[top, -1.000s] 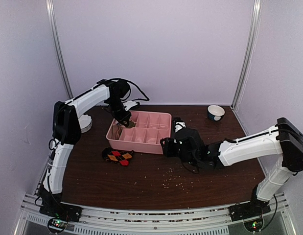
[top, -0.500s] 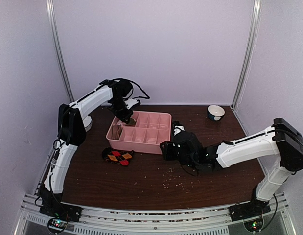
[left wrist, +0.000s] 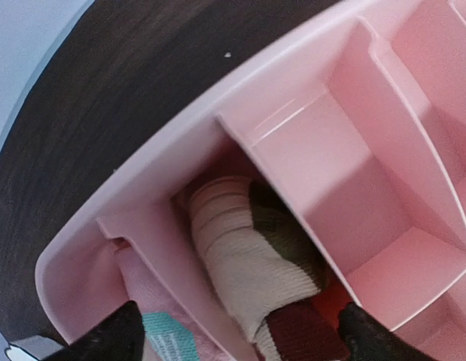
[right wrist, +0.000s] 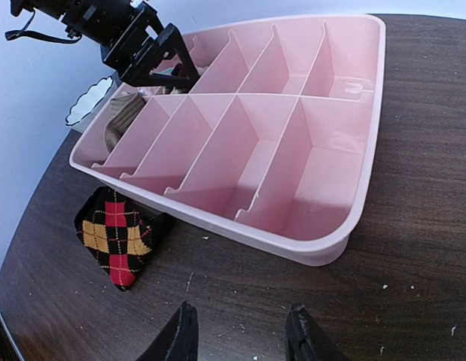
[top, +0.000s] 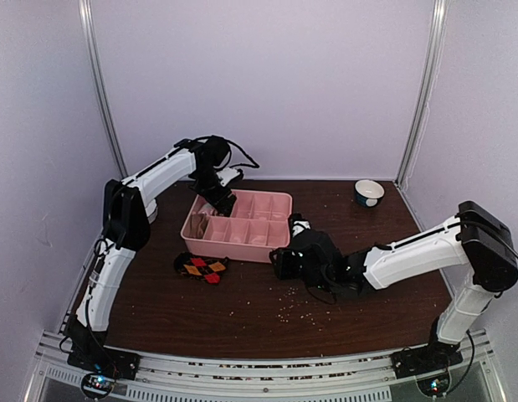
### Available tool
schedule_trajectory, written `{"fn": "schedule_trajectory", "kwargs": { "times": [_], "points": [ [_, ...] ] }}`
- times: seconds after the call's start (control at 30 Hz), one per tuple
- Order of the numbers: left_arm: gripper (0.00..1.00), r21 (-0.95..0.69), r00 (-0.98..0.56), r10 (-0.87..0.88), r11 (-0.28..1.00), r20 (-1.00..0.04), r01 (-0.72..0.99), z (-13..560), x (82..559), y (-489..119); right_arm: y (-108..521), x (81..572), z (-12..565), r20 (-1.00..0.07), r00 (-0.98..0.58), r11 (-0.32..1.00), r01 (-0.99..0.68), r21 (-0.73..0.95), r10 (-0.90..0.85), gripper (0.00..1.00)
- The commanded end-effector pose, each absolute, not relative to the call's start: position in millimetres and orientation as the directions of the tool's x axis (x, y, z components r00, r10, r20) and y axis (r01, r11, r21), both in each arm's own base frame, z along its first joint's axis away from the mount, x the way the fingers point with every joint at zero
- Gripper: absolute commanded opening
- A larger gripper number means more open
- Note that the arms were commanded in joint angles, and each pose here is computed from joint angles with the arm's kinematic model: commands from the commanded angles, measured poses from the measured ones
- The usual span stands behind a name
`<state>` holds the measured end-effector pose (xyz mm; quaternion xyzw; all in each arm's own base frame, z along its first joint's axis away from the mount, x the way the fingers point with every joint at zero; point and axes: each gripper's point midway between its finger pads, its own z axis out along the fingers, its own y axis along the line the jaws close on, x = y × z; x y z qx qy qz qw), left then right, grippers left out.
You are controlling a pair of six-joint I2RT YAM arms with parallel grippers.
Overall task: Roll the socks
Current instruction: Place the sock in the storage box.
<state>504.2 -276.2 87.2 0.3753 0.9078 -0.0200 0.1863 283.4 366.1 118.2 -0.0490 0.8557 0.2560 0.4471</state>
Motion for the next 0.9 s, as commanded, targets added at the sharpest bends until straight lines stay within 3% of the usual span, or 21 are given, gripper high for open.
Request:
{"fn": "schedule_trajectory", "kwargs": {
  "times": [0.0, 0.33, 0.53, 0.73, 0.87],
  "points": [
    [0.98, 0.116, -0.645, 0.650, 0.734, -0.401, 0.669, 93.9, 517.2, -277.6, 380.2, 282.6, 125.1, -0.783, -0.599, 0.841, -0.330, 0.429, 0.165, 0.40],
    [0.98, 0.111, -0.595, 0.646, 0.717, -0.479, 0.689, 148.6, 505.4, -278.1, 378.4, 281.7, 126.7, -0.786, -0.598, 0.846, -0.329, 0.419, 0.156, 0.40],
    [0.98, 0.148, -0.549, 0.709, 0.662, -0.443, 0.735, 176.7, 474.4, -248.8, 372.0, 288.2, 119.4, -0.780, -0.620, 0.884, -0.315, 0.345, 0.084, 0.40],
    [0.98, 0.000, -0.599, 0.695, 0.653, -0.398, 0.757, 169.0, 425.6, -199.9, 367.7, 302.5, 108.0, -0.757, -0.653, 0.901, -0.306, 0.307, 0.037, 0.36],
    [0.98, -0.129, -0.573, 0.728, 0.571, -0.377, 0.811, 149.8, 377.2, -183.0, 371.9, 310.8, 99.0, -0.738, -0.675, 0.908, -0.316, 0.277, -0.010, 0.27]
  ]
}}
